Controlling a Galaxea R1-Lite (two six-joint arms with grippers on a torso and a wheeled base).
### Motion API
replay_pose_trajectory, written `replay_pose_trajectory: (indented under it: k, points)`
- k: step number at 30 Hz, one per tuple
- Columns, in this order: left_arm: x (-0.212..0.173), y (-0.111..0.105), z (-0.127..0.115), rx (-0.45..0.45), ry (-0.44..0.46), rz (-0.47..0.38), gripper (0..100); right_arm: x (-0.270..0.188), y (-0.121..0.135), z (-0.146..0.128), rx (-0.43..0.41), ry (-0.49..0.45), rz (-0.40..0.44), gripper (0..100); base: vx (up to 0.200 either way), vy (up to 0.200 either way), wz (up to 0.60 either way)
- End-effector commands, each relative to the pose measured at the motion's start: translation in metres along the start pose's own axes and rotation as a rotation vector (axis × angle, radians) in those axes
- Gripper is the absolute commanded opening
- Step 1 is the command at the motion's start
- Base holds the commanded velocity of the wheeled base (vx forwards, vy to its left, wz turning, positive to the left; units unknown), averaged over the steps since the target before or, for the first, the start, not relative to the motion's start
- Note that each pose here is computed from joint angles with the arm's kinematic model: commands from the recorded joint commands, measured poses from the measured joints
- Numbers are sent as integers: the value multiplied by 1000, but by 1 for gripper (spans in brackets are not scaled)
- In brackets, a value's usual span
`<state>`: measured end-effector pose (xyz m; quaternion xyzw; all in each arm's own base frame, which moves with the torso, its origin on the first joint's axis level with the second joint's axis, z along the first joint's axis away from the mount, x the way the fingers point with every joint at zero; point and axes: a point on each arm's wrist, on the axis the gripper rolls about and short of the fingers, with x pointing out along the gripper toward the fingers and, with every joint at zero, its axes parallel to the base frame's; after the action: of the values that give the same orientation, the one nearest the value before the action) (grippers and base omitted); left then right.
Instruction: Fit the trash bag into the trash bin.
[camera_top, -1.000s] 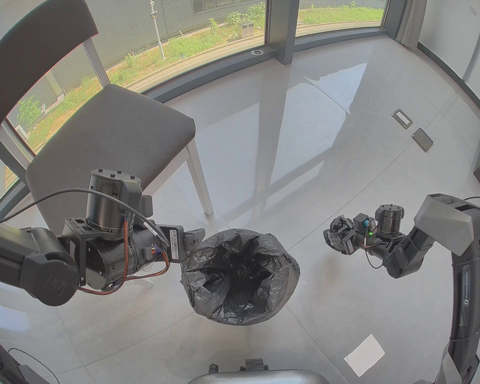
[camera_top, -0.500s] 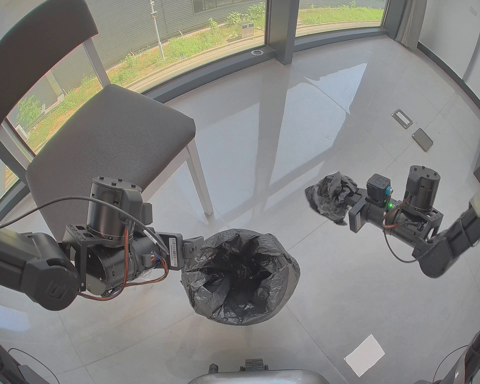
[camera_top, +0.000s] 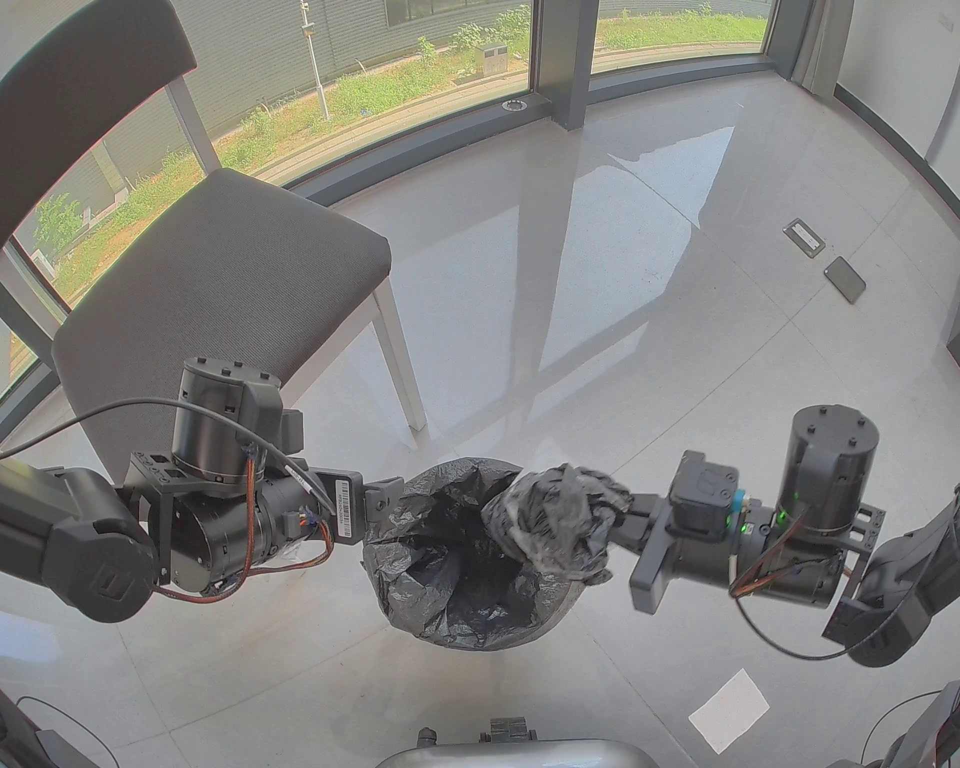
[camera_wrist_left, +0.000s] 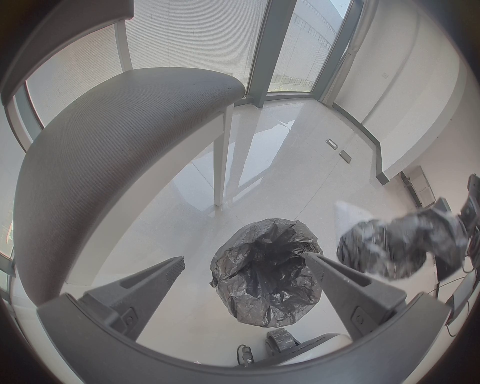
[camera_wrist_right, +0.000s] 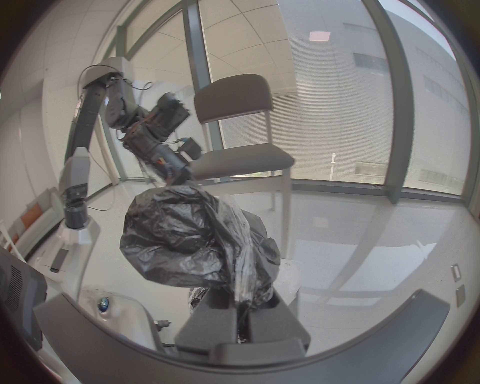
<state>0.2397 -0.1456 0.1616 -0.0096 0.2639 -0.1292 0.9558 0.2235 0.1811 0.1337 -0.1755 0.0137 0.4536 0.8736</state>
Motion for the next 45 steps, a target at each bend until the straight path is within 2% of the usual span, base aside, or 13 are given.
replay_pose_trajectory:
  k: [1, 4, 10, 15, 21, 27, 42, 43, 45]
  points:
    - [-1, 3, 1, 13, -4, 7, 100, 23, 26, -9, 14, 32, 100, 0, 0, 0, 0]
    - [-1, 3, 1, 53, -9, 3, 100, 45, 35, -24, 33, 70, 137, 0, 0, 0, 0]
    - [-1, 1, 7, 51, -64, -13, 100, 82, 36, -45, 45, 88, 146, 0, 0, 0, 0]
    - [-1, 5, 8, 42, -69, -2, 100, 96, 28, -64, 56, 120, 125, 0, 0, 0, 0]
    - [-1, 6, 11, 39, -78, -1, 100, 105, 6, -82, 70, 145, 70, 0, 0, 0, 0]
    - [-1, 7, 12, 31, -89, 1, 100, 114, -14, -83, 71, 119, 19, 0, 0, 0, 0]
    - [-1, 8, 10, 26, -82, 5, 100, 117, -14, -77, 56, 94, 18, 0, 0, 0, 0]
    - [-1, 8, 10, 26, -82, 5, 100, 117, -14, -76, 52, 93, 19, 100, 0, 0, 0]
    - [-1, 8, 10, 26, -82, 5, 100, 118, -14, -77, 52, 93, 19, 100, 0, 0, 0]
